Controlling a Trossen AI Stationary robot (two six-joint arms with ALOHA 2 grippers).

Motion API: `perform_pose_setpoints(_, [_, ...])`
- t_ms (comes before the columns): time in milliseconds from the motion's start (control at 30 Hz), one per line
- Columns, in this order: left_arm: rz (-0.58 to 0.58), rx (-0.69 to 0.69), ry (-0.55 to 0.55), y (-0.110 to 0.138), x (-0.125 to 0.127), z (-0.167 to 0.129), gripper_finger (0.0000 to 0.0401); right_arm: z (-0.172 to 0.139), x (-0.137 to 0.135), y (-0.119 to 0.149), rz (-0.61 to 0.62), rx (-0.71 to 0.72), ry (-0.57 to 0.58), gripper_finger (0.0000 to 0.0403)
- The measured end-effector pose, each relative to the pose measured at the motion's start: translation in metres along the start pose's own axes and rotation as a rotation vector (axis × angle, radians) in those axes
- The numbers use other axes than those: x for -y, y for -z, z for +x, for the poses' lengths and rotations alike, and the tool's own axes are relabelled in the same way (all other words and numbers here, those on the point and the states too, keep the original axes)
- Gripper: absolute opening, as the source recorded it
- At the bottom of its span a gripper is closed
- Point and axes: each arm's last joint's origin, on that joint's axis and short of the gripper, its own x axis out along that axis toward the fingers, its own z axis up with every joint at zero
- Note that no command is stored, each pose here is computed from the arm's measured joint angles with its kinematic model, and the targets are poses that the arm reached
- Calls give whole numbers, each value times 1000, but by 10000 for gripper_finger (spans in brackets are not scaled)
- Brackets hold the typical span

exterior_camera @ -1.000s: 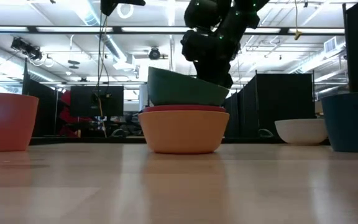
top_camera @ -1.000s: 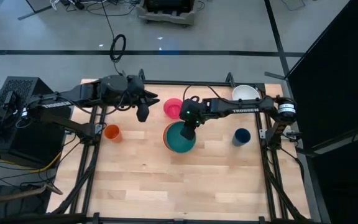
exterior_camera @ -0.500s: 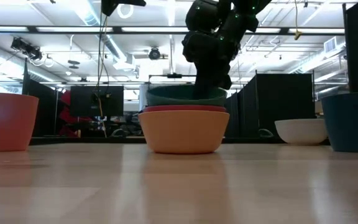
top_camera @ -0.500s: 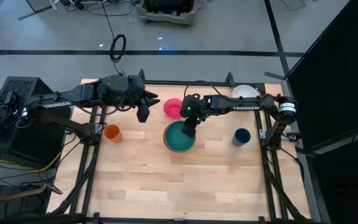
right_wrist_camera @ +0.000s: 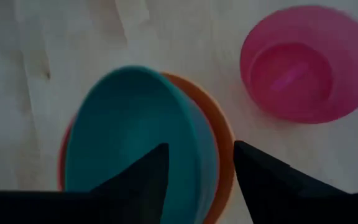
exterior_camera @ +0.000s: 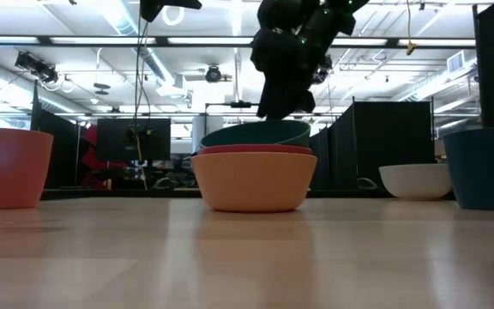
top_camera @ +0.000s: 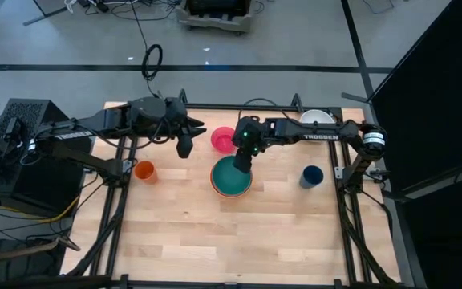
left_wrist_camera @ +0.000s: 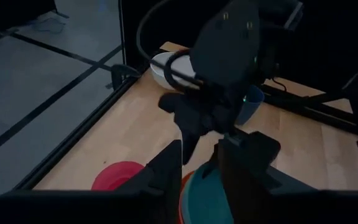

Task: Nest bowls inside each other
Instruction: Stack the green bowl on top of the orange bowl

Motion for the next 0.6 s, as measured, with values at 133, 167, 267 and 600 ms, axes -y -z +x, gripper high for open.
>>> perform_pose_setpoints(133, [3,0,0,0,0,0,91,-9,5,-4,13,18,9,164])
perform_pose_setpoints(167, [4,-2,0,0,0,0,92,-11,6,-3,13,15,11,160])
perform_pose_setpoints(267, [10,-3,-1,0,0,0,93,-11,8,-4,13,24,9,136])
perform_pose_setpoints(600, [21,-11,-3,1,0,0,88,-8,7,-12,2,126,-42,49])
